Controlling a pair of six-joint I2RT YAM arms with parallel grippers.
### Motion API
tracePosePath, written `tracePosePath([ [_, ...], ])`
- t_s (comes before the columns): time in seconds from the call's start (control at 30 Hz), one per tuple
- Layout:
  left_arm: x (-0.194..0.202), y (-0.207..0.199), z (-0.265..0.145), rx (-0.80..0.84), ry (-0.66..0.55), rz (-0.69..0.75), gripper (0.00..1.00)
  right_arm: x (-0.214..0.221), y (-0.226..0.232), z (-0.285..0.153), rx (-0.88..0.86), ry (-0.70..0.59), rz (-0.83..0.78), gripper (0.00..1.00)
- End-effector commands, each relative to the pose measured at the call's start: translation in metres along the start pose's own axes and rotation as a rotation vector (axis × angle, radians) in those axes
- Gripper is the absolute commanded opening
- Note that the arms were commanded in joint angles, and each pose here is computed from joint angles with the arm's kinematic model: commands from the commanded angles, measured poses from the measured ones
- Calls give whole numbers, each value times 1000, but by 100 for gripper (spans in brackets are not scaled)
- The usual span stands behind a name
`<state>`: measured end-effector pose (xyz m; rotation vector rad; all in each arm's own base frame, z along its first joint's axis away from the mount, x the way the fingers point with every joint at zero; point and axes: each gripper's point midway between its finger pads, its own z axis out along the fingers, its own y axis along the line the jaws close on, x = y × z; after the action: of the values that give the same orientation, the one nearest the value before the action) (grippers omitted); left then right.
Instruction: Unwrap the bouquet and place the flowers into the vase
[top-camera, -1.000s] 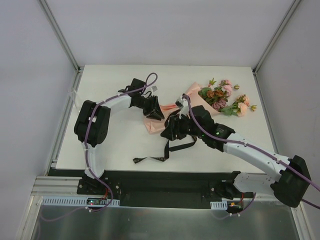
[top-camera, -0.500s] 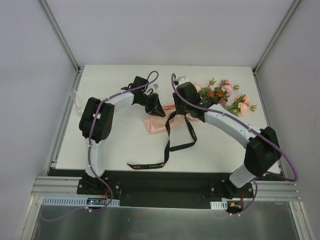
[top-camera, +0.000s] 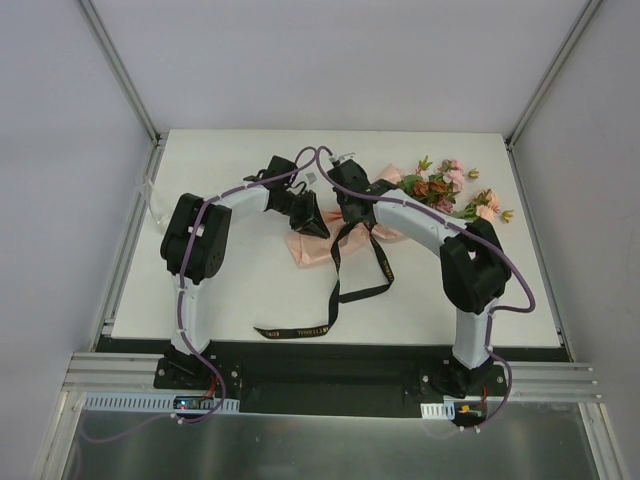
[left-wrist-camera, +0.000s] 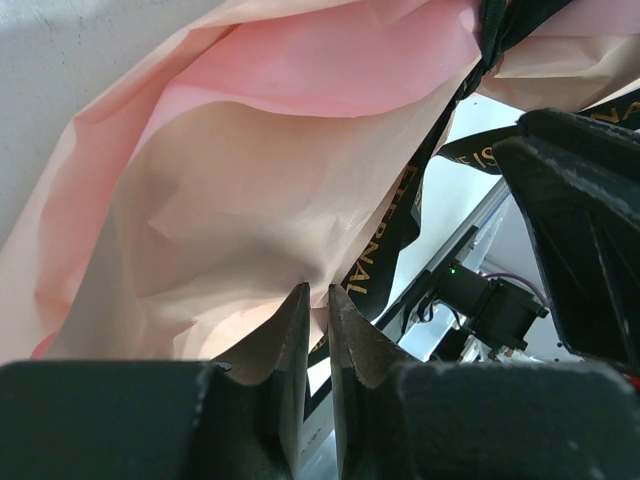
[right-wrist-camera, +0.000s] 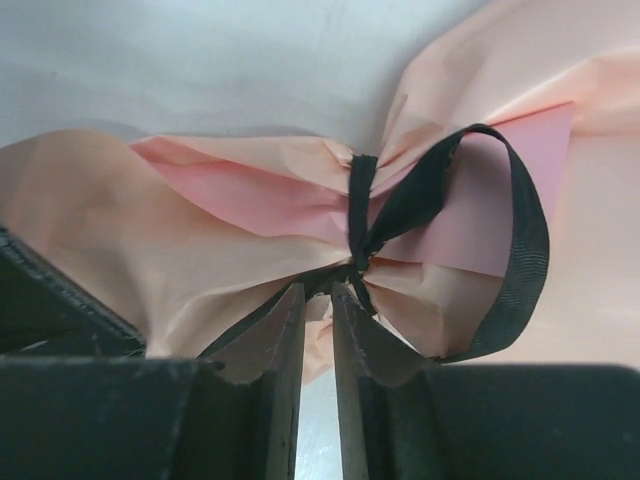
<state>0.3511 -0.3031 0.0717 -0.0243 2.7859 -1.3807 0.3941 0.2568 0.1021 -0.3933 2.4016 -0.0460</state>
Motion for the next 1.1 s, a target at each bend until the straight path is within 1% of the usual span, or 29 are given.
tracePosePath([
  [0.0,-4,-14,-9,27,-19,13,11,3,-24,1,120,0,-13,19],
  [0.27,-3,-7,-2,29,7,-20,11,12,-36,15,171,23,-31,19],
  [0.4,-3,-9,-3,33,4,-12,11,15,-30,24,131,31,-23,20],
  [0.53,-3,-8,-2,31,5,-11,12,16,-32,28,137,36,-31,20],
  [0.7,-4,-7,-1,33,7,-13,12,27,-27,34,100,62,-17,20],
  [0.83,-4,-6,0,31,7,-14,12,28,-20,32,50,45,-8,18],
  [0.97,-3,-4,0,29,9,-17,12,20,-19,21,21,13,9,18],
  [1.07,-3,-5,0,31,10,-16,12,10,-20,4,5,-17,19,22],
])
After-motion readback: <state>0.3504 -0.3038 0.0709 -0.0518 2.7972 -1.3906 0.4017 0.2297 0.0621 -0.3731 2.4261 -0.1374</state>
